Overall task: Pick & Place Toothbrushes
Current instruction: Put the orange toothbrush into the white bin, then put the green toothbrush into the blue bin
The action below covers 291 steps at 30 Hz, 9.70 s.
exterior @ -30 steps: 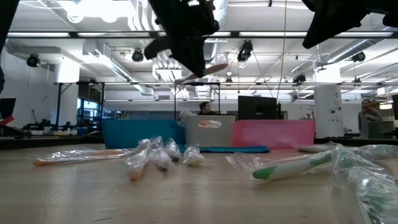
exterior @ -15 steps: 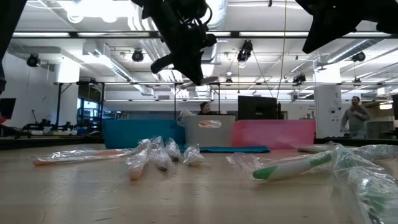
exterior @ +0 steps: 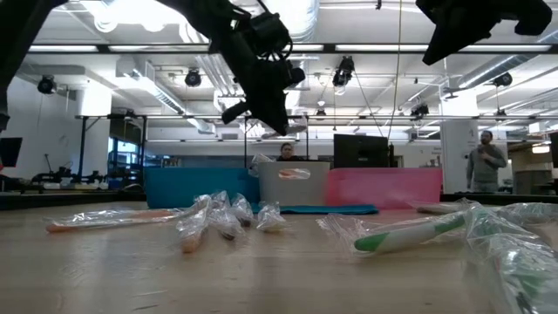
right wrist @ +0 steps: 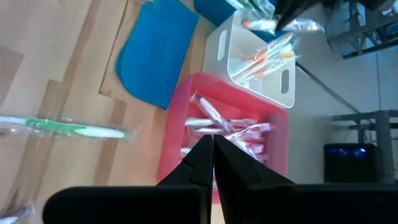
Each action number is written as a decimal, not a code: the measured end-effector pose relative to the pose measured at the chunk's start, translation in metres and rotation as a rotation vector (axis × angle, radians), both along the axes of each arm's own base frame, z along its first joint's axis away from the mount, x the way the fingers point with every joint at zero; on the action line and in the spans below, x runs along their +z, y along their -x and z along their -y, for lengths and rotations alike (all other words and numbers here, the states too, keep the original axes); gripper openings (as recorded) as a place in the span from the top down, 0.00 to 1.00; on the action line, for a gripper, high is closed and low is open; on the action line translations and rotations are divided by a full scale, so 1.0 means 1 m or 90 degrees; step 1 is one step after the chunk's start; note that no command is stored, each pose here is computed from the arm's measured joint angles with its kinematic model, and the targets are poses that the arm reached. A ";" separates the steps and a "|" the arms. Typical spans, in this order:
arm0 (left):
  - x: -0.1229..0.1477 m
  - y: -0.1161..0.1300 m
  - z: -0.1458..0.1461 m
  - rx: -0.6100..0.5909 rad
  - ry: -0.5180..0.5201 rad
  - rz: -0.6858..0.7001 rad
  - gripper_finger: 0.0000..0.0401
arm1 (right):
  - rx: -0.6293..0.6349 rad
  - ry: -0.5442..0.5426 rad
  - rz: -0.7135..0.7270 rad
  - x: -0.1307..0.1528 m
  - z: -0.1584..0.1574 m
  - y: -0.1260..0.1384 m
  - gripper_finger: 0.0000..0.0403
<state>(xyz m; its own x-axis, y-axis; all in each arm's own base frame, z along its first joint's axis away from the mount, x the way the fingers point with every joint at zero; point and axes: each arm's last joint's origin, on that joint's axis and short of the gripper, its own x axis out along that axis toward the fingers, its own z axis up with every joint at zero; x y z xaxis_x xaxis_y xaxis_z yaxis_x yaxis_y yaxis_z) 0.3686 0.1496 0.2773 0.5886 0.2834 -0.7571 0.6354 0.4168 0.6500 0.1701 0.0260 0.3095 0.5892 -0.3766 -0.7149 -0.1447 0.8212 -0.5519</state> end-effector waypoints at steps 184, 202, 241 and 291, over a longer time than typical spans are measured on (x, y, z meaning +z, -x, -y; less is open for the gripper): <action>-0.025 0.053 0.203 0.258 0.403 0.056 0.57 | 0.446 0.245 -0.317 -0.078 0.008 -0.054 0.98; -0.022 0.049 0.204 0.237 0.406 0.081 0.57 | 0.411 0.174 -0.477 -0.125 -0.005 -0.065 0.78; -0.022 0.049 0.204 0.239 0.406 0.082 0.57 | 0.522 0.132 -0.585 -0.180 -0.036 -0.078 0.95; -0.014 0.026 0.205 0.104 0.353 0.366 0.57 | 0.270 -0.248 0.378 -0.053 -0.074 -0.065 0.97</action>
<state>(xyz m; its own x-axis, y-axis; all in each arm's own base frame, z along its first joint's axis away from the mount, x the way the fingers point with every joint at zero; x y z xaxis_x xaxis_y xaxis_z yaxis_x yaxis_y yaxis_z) 0.3422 -0.0551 0.2632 0.9116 0.0719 -0.4047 0.1689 0.8322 0.5282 0.2349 0.0996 0.2566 0.9464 0.1728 -0.2727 -0.2588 0.9111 -0.3208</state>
